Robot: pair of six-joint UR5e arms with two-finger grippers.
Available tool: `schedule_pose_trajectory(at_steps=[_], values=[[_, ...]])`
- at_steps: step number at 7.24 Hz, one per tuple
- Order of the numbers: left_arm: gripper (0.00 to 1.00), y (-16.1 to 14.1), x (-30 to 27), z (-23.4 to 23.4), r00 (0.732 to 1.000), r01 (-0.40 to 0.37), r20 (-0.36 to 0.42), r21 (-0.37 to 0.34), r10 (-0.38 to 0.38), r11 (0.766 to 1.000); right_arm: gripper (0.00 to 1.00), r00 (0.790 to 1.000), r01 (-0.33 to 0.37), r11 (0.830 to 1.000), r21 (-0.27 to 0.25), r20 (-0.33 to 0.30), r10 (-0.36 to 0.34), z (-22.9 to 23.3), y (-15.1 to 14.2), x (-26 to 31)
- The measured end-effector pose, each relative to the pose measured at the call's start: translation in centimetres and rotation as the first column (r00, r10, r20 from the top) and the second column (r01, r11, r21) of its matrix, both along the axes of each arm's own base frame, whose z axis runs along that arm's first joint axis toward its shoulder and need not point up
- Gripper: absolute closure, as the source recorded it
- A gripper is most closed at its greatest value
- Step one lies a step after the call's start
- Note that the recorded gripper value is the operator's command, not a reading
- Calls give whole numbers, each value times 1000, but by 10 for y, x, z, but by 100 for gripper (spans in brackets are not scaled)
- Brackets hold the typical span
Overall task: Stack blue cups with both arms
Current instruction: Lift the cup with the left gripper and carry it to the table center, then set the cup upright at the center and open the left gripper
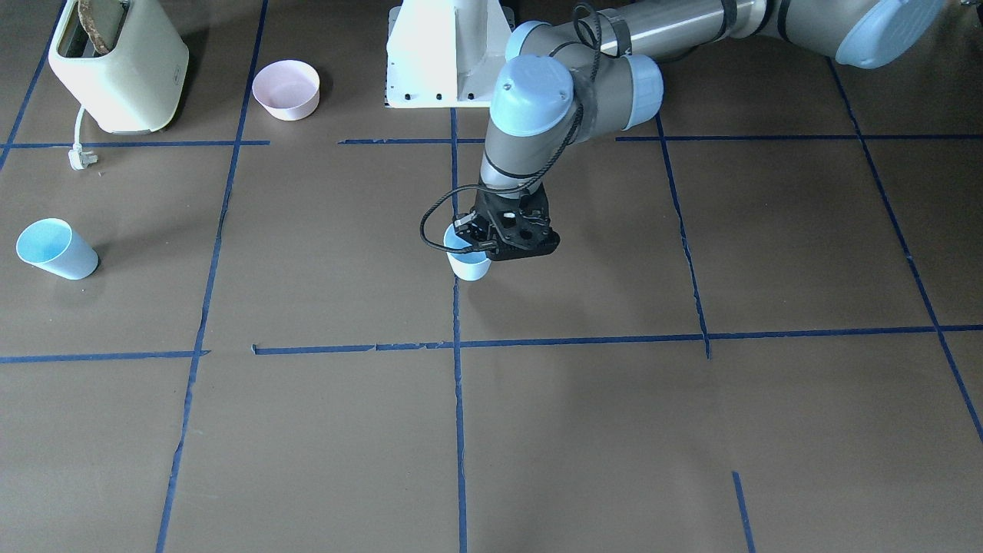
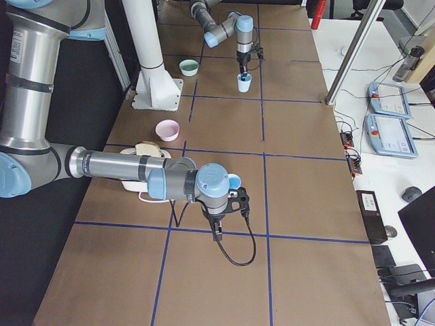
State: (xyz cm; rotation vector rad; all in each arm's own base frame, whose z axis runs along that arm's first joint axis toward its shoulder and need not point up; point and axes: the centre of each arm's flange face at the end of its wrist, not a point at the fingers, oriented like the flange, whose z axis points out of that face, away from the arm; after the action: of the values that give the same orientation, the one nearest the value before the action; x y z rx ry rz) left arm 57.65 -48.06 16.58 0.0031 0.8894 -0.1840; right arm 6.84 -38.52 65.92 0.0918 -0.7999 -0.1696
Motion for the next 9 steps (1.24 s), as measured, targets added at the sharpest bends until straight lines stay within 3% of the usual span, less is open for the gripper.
schedule_pose_trajectory(at_steps=[2,5,6,8,9], values=[[100,10,38,-5,1000,5,17,30,-6,1000,0,1000,0,1000,1,9,0,-1,0,0],[100,3,38,6,1000,7,30,45,-8,999,0,1000,0,1000,2,10,0,-1,0,0],[90,-2,33,10,999,9,34,46,-11,999,0,1000,1,1000,2,10,-1,-1,0,-1],[3,-5,29,19,999,10,40,44,-12,999,0,1000,1,1000,2,9,-1,-1,0,-1],[0,-4,29,24,999,10,42,44,-12,999,0,1000,1,1000,1,9,-1,-1,0,-1]])
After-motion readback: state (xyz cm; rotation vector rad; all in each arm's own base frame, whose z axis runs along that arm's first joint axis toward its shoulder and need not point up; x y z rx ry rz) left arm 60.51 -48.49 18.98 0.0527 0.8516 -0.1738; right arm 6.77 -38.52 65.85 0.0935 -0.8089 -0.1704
